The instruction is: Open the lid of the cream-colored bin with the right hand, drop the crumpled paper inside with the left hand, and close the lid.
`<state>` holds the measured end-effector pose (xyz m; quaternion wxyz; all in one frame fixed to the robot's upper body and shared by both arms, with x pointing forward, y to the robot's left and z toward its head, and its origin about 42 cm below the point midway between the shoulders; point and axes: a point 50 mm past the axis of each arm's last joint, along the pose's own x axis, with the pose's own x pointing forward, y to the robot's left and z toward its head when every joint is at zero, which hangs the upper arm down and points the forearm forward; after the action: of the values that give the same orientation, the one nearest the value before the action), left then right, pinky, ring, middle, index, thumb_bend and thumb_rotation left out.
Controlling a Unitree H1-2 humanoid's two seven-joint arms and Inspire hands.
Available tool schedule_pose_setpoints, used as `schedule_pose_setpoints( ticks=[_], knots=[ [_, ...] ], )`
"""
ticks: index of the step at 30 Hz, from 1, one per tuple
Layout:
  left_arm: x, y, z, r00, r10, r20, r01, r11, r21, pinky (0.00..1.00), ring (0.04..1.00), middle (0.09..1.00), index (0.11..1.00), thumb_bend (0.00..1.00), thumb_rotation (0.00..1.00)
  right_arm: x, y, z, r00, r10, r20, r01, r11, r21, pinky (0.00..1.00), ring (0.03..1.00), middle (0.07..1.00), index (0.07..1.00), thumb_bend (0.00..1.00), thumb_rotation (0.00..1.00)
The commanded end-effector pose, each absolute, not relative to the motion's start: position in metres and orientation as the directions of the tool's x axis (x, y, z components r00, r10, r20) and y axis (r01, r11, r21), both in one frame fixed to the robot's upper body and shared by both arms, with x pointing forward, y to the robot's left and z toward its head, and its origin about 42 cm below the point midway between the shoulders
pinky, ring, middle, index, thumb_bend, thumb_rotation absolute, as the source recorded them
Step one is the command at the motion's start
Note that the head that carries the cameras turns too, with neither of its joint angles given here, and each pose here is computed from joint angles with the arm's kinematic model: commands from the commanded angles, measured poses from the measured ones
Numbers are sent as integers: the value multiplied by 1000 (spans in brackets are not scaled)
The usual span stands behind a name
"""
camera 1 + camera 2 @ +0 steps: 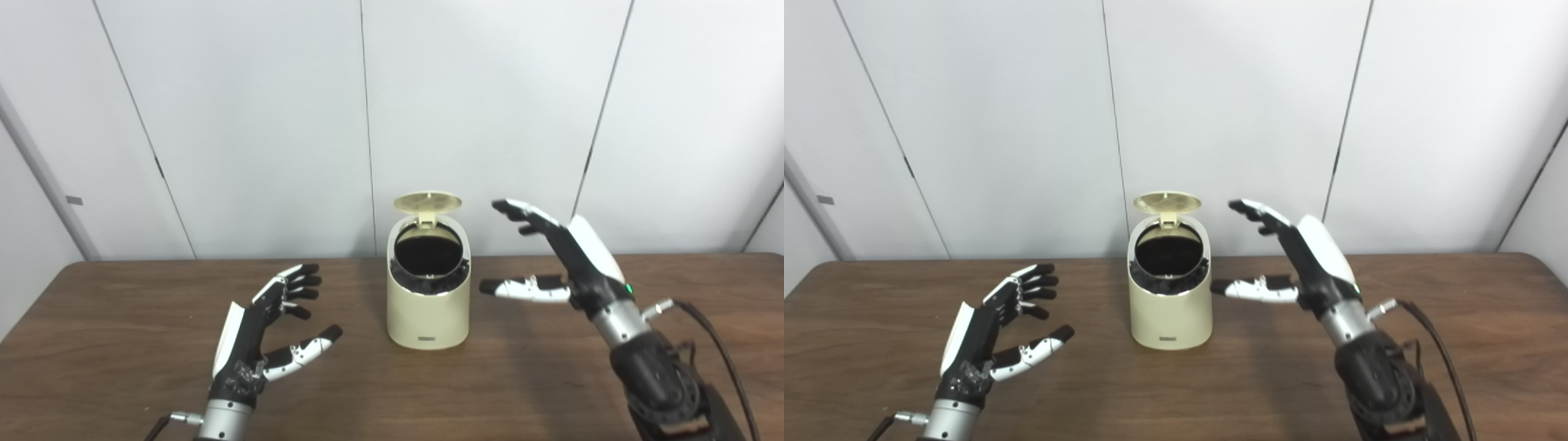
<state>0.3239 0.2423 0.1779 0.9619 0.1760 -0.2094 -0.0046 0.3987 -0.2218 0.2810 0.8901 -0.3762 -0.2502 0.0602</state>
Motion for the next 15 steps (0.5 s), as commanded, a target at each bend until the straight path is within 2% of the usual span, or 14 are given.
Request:
schedule_pose_setpoints(
  ticks=[1,9,15],
  knots=[
    [325,242,181,899,-100,427,-68,930,360,576,704,757,798,689,143,405,-215,315,813,336,476,118,705,-699,659,791,842,822,712,434],
    [326,236,163,921,-112,372,-40,926,376,571,696,753,787,698,132,420,-202,342,795,401,455,87,667,-740,657,805,860,834,715,403],
    [327,230,157,927,-109,359,-36,927,373,534,682,753,783,711,140,427,-192,356,797,430,424,105,593,-798,647,826,866,847,721,489]
  ],
)
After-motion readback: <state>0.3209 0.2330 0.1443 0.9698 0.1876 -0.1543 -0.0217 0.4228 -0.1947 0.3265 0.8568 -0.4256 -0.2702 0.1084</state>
